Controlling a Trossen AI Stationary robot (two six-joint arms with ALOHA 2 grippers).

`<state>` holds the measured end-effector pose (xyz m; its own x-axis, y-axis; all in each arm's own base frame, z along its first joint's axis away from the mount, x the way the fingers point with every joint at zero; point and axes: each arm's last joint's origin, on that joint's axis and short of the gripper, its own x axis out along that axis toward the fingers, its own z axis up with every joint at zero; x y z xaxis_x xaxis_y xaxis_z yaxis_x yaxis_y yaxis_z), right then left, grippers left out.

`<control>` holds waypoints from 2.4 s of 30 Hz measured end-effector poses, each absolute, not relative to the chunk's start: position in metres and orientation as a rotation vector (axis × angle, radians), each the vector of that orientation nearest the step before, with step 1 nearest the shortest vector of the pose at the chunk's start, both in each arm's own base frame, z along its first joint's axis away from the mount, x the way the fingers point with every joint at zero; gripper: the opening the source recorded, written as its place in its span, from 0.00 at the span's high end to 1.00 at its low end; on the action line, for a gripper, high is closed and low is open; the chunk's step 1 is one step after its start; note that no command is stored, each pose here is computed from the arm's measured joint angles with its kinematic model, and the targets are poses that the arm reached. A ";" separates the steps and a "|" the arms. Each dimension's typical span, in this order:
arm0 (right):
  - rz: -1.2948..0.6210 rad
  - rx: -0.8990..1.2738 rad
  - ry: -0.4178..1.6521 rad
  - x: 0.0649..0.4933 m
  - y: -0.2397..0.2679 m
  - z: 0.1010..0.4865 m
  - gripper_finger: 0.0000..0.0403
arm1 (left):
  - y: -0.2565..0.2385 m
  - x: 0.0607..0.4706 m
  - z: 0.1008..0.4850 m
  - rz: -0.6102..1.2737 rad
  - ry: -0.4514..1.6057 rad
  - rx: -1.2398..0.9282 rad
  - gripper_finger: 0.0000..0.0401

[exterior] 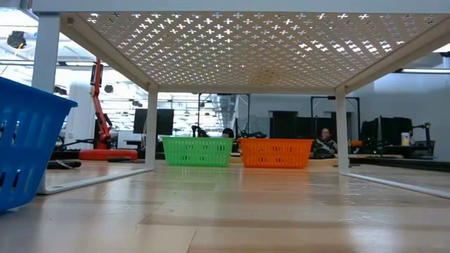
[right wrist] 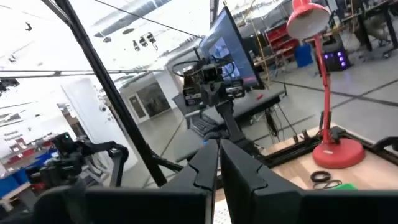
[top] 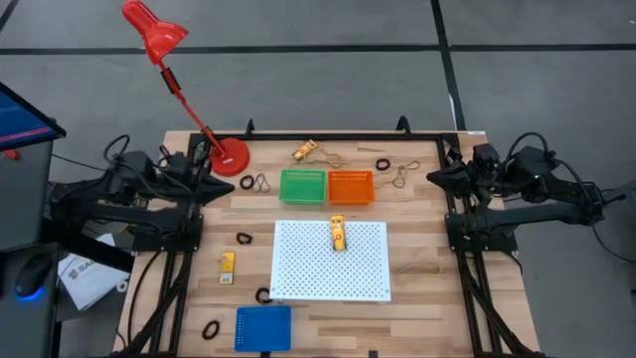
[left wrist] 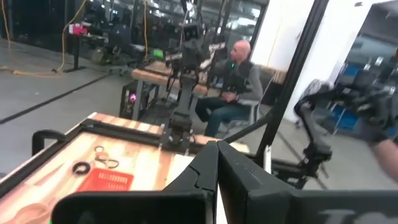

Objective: Pick & Place Office Desk Supplies
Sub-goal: Put the crayon box into the orange bin

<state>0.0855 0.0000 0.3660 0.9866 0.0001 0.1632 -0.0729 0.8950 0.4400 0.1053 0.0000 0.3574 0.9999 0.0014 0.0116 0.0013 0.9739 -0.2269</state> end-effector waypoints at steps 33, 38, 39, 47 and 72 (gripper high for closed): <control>0.173 0.519 0.470 0.194 0.013 0.372 0.90 | 0.016 0.172 0.353 0.598 0.032 0.235 1.00; 0.159 0.312 0.592 0.221 0.035 0.396 0.83 | 0.010 0.180 0.348 0.540 0.060 0.247 1.00; 0.140 0.255 0.636 0.226 0.039 0.396 0.82 | 0.010 0.180 0.348 0.534 0.059 0.248 1.00; 0.079 -0.142 0.948 0.266 0.085 0.375 0.63 | 0.009 0.173 0.359 0.537 -0.014 0.301 1.00; 0.239 -1.499 1.170 0.344 0.112 0.305 0.44 | 0.007 0.178 0.340 0.418 -0.014 0.336 1.00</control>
<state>0.3438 0.1115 0.3052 0.4803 -0.5217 -0.7051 -0.7567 0.1601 -0.6339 0.1780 0.0066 0.3401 0.9145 0.3964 0.0817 -0.4008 0.8593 0.3177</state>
